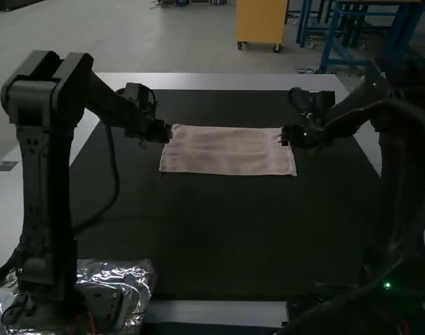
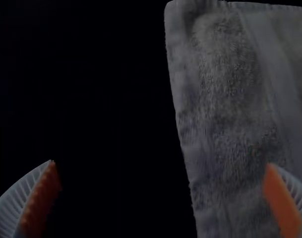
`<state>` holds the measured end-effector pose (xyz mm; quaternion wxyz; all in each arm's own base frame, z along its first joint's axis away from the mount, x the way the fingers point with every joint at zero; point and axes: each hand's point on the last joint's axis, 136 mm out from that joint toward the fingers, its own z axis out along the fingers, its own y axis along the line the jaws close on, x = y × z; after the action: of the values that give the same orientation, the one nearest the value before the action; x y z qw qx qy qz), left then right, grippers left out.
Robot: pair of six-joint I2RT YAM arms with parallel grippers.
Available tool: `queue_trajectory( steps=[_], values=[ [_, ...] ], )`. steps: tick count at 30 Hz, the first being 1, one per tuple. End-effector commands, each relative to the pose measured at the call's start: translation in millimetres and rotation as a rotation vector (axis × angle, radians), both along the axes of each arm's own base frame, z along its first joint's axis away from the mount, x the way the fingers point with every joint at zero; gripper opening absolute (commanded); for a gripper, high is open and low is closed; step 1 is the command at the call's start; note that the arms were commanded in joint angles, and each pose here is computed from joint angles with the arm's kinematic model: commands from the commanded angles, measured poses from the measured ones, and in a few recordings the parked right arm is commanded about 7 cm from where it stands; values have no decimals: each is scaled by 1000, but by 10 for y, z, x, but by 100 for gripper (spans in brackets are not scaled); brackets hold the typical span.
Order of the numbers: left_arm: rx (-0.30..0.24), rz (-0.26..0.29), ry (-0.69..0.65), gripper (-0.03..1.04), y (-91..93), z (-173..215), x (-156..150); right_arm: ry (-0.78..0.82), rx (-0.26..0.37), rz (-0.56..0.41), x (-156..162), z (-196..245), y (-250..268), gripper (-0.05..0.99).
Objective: Fold the towel.
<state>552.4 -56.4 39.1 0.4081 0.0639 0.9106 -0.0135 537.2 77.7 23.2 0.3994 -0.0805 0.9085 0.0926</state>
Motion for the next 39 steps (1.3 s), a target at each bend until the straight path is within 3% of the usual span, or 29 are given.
queue_trajectory(
  steps=[1,25,39],
  values=[
    [-18,-8,-31,96,-63,84,147,-45,-9,12,172,116,82,91],
    [-25,-3,-15,96,-75,-164,589,-56,-40,12,691,-98,110,91],
    [-21,1,68,95,-71,-425,616,41,-30,36,634,-360,153,90]
  ],
)
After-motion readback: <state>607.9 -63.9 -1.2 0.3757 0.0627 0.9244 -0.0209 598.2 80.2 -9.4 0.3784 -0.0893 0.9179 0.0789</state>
